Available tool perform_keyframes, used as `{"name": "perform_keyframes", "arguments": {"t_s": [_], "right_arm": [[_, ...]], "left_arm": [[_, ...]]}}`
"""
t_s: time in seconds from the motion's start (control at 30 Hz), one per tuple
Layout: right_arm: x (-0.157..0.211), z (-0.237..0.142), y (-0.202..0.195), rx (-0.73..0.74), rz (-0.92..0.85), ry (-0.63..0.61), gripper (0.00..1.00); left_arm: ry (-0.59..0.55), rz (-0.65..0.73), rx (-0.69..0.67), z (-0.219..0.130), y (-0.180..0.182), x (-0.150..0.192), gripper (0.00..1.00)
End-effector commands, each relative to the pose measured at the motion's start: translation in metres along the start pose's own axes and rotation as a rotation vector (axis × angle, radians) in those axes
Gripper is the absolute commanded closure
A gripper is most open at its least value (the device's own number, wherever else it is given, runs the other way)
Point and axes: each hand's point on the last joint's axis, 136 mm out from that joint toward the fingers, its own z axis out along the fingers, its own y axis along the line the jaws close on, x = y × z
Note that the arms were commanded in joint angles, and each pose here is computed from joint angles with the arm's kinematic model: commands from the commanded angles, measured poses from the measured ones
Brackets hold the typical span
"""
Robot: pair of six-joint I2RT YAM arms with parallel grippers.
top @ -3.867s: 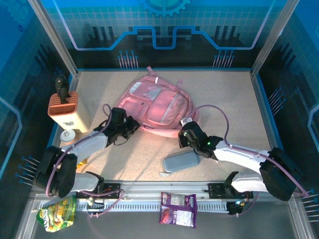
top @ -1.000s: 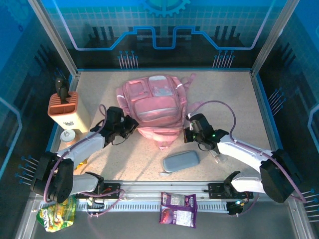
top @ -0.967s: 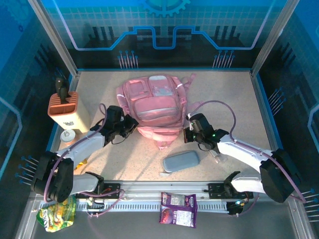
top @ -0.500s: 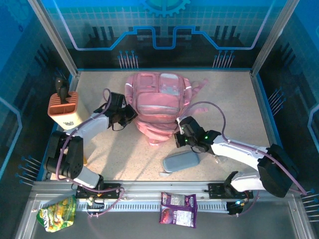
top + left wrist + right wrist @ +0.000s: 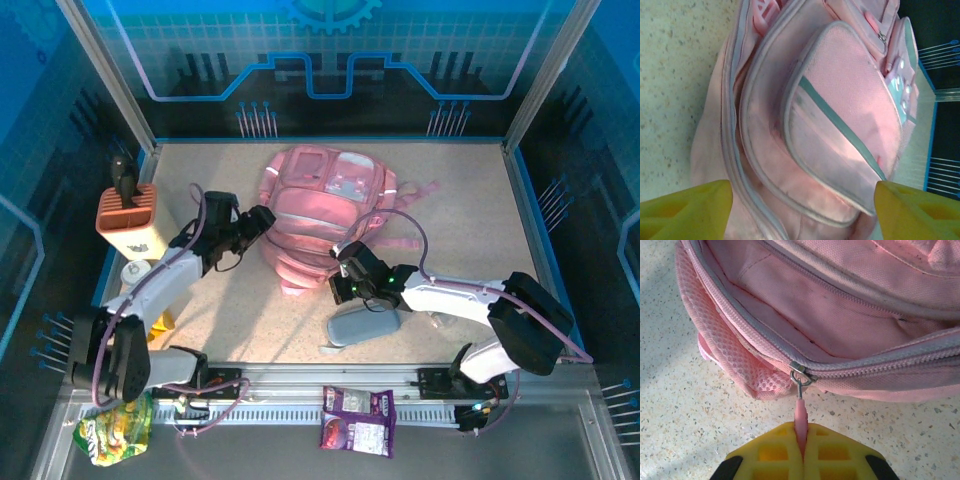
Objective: Pack books, pencil case, and school supplies into a backpack
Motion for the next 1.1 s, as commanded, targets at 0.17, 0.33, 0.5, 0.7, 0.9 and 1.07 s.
{"name": "perform_keyframes", "arguments": {"t_s": [0.17, 0.33, 0.5, 0.7, 0.9, 1.07], "right_arm": [[-0.004, -0.001, 0.009, -0.037, 0.022, -0.032, 1.00], [-0.002, -0.002, 0.007, -0.036, 0.030, -0.028, 1.00], [-0.002, -0.003, 0.006, -0.024, 0.020, -0.033, 1.00], [-0.001, 0.001, 0.009, -0.037, 0.024, -0.025, 1.00], [-0.004, -0.001, 0.010, -0.037, 0.021, -0.034, 1.00], [-0.006, -0.001, 0.006, -0.009, 0.005, -0.038, 1.00]], "left_arm": [[0.024, -0.169, 0.062, -0.022, -0.003, 0.065, 0.23], [0.059, -0.268, 0.086, -0.011, -0.001, 0.100, 0.23], [0.092, -0.302, 0.092, 0.006, -0.015, 0.118, 0.25], [0.104, -0.360, 0.092, 0.031, -0.032, 0.127, 0.25], [0.102, -0.417, 0.027, 0.056, -0.025, 0.138, 0.32], [0.082, -0.431, -0.026, 0.070, -0.012, 0.140, 0.52]]}}
